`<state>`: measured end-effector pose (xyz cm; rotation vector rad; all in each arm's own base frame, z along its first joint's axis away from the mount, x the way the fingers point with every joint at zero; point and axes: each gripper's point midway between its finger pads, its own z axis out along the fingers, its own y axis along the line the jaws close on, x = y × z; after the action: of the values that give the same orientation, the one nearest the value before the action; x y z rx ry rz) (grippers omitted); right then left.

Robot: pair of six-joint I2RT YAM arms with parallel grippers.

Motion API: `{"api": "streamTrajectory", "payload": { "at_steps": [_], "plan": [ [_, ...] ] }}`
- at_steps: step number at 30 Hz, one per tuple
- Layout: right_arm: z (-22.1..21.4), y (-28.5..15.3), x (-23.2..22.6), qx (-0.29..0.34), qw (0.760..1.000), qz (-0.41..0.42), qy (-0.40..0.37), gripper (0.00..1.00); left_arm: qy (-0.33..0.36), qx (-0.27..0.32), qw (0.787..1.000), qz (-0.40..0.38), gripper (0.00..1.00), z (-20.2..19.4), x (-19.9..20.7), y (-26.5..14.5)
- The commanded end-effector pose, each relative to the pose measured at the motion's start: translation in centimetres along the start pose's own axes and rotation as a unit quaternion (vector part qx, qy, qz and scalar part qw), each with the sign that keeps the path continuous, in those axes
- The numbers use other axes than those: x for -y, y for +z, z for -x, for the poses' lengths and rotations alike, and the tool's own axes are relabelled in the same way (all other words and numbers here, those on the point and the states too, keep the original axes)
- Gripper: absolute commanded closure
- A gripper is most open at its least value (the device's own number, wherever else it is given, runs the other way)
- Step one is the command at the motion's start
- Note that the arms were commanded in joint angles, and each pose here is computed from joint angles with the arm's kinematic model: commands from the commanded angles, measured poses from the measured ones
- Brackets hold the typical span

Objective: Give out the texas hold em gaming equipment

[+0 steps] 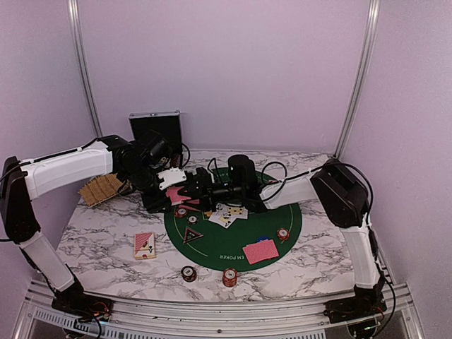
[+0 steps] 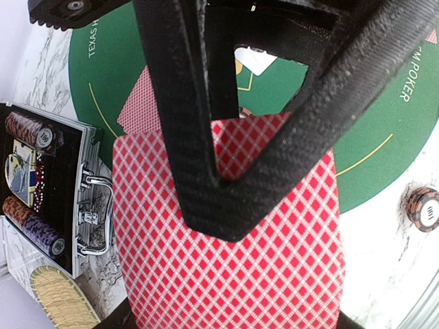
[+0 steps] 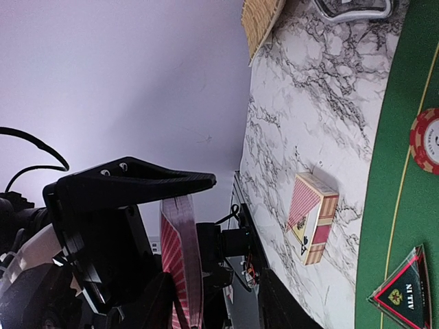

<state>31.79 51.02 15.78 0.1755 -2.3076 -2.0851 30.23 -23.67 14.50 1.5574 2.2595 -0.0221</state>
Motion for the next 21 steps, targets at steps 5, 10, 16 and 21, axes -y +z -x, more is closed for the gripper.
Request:
{"api": "streamTrajectory", "payload": {
  "at_steps": [5, 10, 16, 21],
  "plan": [
    [0.9, -1.6, -2.2, 0.019, 1.000, 0.008, -0.020, 0.69, -0.005, 0.010, 1.000, 0.004, 1.00, 0.4, -0.2, -0.8],
    [1.2, -2.0, -3.3, 0.025, 0.999, 0.019, -0.024, 0.76, -0.005, 0.009, 1.000, 0.004, 1.00, 0.4, -0.2, -0.8],
    [1.4, -2.4, -3.5, 0.029, 0.999, 0.025, -0.023, 0.82, -0.005, 0.008, 1.000, 0.004, 1.00, 0.3, -0.2, -0.7],
    [1.4, -2.8, -4.1, 0.033, 0.999, 0.029, -0.026, 0.92, -0.004, 0.006, 1.000, 0.004, 1.00, 0.2, -0.2, -0.6]
  ]
}}
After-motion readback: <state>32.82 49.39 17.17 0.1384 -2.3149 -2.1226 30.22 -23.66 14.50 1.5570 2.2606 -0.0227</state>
